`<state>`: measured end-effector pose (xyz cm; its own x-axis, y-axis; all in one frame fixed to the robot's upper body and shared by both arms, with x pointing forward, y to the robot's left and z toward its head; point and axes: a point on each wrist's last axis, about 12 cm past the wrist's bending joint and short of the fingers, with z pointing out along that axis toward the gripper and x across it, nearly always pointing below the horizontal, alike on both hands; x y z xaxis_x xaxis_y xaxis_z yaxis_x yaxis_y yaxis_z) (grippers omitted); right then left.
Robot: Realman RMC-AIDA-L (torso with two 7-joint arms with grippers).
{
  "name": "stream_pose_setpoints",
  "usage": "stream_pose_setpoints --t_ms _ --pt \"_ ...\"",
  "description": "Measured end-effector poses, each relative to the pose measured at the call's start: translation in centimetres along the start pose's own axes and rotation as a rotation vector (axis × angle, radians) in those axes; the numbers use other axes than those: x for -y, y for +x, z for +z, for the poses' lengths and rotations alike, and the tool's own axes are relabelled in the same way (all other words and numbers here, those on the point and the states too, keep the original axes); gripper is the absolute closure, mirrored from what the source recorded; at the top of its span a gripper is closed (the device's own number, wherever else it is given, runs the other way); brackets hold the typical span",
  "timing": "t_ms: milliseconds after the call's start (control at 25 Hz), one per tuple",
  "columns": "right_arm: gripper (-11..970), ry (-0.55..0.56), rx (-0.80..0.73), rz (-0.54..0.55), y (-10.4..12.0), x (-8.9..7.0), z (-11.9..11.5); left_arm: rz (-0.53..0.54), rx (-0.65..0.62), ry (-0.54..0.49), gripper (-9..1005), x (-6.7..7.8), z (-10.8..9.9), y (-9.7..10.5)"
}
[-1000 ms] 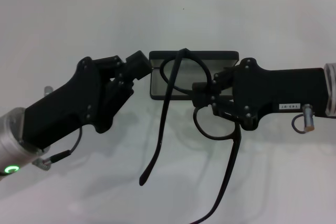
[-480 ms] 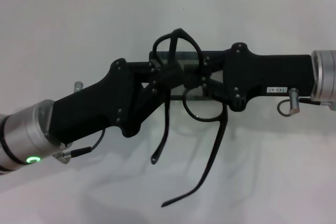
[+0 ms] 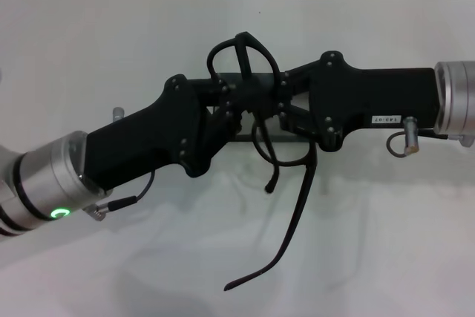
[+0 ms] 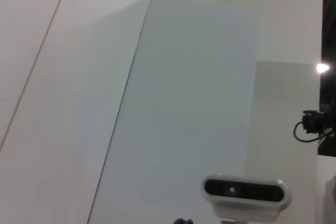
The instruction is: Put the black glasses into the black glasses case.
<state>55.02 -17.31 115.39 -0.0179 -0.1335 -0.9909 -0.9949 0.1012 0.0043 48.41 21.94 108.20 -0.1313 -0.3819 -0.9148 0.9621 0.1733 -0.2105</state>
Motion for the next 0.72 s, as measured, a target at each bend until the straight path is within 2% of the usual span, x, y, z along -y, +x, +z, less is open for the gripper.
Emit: stream_pose_setpoints --t_ms 720 --pt "847 -0.01 0.013 -0.002 -0.14 -0.14 -0.06 0.007 -0.004 -0.014 953 -0.38 0.2 -0.09"
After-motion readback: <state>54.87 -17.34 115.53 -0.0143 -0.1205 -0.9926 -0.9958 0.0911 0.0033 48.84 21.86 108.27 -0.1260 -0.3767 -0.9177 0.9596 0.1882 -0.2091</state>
